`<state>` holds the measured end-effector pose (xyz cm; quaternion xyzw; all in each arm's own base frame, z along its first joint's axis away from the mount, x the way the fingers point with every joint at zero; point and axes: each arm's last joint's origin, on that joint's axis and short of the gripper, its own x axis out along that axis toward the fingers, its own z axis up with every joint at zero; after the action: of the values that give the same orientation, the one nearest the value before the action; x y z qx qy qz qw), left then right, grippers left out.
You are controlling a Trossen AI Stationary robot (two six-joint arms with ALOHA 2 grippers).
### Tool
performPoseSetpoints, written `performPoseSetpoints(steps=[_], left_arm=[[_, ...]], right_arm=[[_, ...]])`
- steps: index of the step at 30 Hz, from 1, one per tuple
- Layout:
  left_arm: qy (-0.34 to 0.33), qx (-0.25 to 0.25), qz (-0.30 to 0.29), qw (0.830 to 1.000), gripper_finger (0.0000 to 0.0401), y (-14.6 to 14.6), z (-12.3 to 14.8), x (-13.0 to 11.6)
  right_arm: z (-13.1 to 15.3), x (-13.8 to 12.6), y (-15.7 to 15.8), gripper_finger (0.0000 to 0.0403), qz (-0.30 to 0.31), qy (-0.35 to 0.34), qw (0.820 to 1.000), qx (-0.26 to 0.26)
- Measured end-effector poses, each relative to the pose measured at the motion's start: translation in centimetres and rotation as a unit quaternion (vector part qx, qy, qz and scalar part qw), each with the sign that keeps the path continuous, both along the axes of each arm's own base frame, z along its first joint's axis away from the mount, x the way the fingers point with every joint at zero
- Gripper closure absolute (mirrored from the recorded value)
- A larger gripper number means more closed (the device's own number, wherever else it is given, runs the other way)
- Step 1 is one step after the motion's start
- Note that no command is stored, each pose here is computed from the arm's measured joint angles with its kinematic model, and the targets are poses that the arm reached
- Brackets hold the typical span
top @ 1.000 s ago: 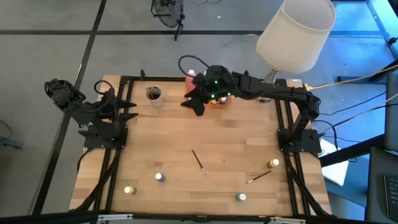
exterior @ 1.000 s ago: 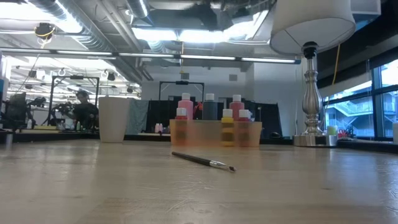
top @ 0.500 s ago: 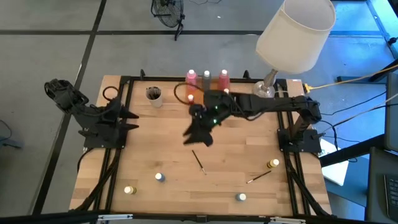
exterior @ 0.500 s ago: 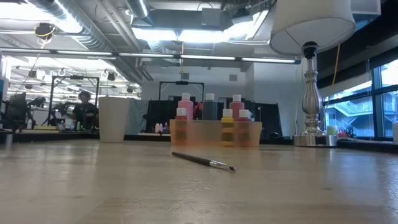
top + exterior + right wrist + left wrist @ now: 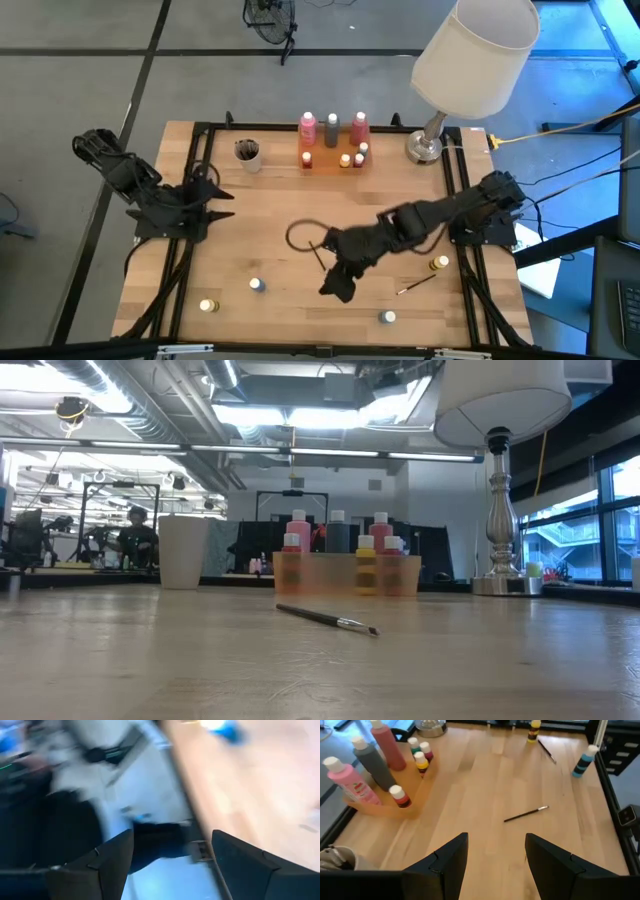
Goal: Pick & Place Paint Supplies
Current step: Put the silver paint brush into the white cup
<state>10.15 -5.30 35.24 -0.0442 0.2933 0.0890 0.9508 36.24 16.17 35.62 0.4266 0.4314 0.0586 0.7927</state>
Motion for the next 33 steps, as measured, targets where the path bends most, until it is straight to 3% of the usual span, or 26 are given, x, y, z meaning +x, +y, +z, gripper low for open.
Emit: performPoseSetpoints(steps=[4, 7, 20, 33], left_arm=[[0.020, -0.004, -0.004, 1.000, 0.0207, -0.8, -0.4, 0.9], [0.040, -0.015, -0.016, 0.999, 0.0207, -1.5, -0.8, 1.4], [0.079, -0.058, -0.038, 0.994, 0.0207, -4.5, -2.0, 2.4], [0.028, -0.097, -0.063, 0.993, 0.0207, -7.7, -2.0, 3.7]], right_arm=[[-1.4, -1.6, 0.5, 0.0130, -0.104, 0.067, 0.988, -0.089], [-2.0, -2.4, 1.0, 0.0130, -0.152, 0.088, 0.977, -0.125], [-6.0, -1.2, 3.9, 0.0130, -0.114, 0.164, 0.975, -0.095], [-8.9, 0.4, 2.8, 0.0130, -0.129, 0.213, 0.962, -0.116]])
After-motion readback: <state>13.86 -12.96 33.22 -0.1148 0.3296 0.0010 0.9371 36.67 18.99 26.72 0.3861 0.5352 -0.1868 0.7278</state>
